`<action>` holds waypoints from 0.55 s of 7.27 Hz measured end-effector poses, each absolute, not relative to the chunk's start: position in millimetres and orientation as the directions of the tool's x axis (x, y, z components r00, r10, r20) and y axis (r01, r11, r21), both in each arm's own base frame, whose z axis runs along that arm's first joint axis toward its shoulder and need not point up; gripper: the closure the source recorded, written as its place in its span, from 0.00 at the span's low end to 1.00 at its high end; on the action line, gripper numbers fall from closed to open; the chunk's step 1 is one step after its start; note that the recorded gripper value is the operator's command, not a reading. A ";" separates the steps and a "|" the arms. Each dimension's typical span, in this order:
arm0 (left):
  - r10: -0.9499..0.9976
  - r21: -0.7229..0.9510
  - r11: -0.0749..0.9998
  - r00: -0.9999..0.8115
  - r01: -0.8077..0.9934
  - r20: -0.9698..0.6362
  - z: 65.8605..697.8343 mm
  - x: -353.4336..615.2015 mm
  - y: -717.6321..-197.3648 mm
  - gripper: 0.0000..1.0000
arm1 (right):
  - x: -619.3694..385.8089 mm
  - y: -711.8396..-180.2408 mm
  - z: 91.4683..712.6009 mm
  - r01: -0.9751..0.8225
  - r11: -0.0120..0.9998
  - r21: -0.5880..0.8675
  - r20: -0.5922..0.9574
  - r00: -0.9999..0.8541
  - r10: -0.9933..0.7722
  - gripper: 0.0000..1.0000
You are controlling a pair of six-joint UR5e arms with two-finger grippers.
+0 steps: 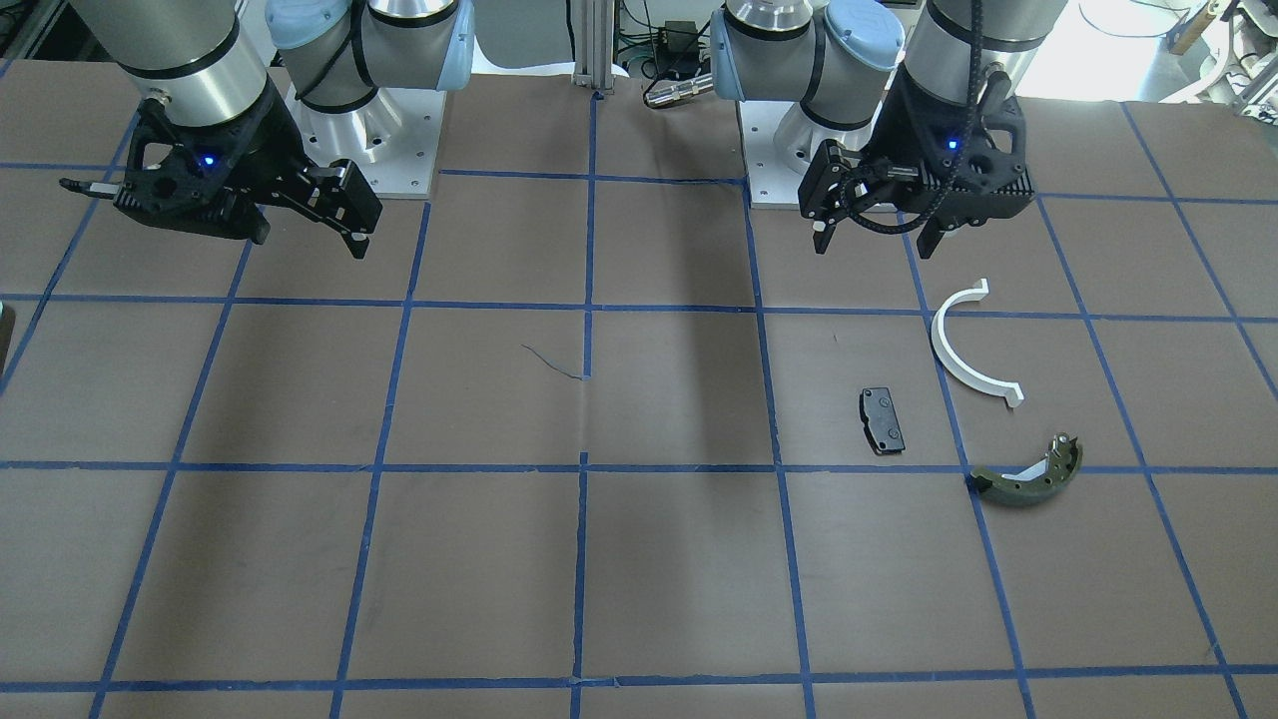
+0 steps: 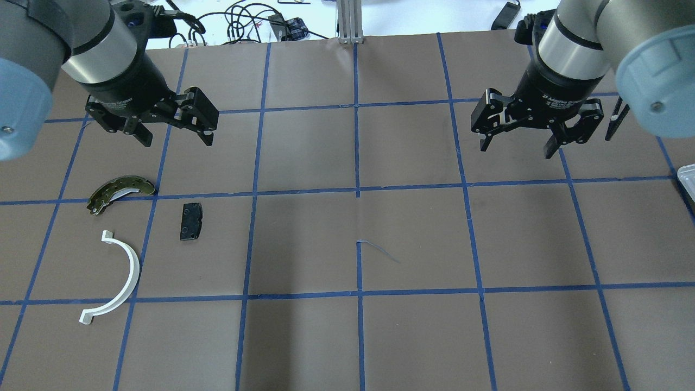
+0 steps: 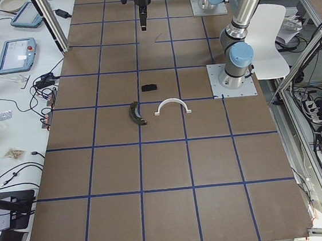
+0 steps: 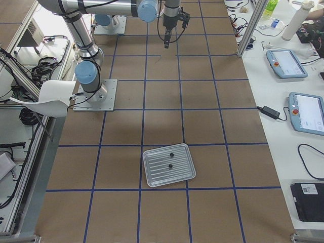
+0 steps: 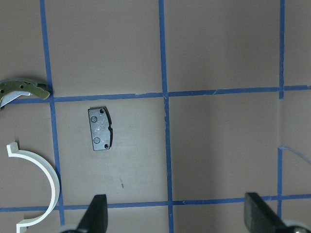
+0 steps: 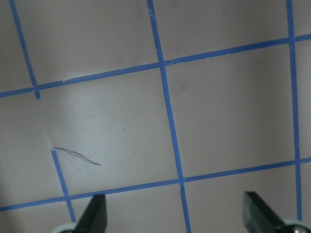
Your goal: Place bearing gear from tray to pile
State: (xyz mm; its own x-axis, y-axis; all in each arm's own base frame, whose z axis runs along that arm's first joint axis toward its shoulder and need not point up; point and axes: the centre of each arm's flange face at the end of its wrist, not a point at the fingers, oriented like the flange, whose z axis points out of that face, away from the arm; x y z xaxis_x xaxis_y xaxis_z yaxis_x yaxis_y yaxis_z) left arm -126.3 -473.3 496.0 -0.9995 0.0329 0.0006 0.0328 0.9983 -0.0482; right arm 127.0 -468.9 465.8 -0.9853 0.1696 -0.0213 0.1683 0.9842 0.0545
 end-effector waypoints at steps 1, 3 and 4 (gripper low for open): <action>0.033 -0.049 0.998 -0.999 0.033 0.001 496.3 -126.3 -473.4 0.00 | 127.0 -468.7 464.9 0.168 0.984 0.056 -0.021 -0.985 0.170 0.00; 0.033 -0.050 0.998 -0.999 0.033 0.004 496.6 -126.6 -473.4 0.00 | 126.8 -468.4 463.5 0.170 0.984 0.059 -0.019 -0.985 0.171 0.00; 0.033 -0.049 0.998 -0.999 0.033 0.002 496.6 -126.4 -473.4 0.00 | 126.0 -469.0 461.5 0.171 0.983 0.062 -0.016 -0.985 0.172 0.00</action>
State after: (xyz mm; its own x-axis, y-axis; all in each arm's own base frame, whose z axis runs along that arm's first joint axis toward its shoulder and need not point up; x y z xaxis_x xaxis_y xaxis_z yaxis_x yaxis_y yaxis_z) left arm -126.4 -473.4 496.6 -0.9995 0.0329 0.0022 0.0328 0.9982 -0.0494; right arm 126.0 -469.0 461.5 -0.9850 0.1718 -0.0158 0.1705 0.9834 0.0617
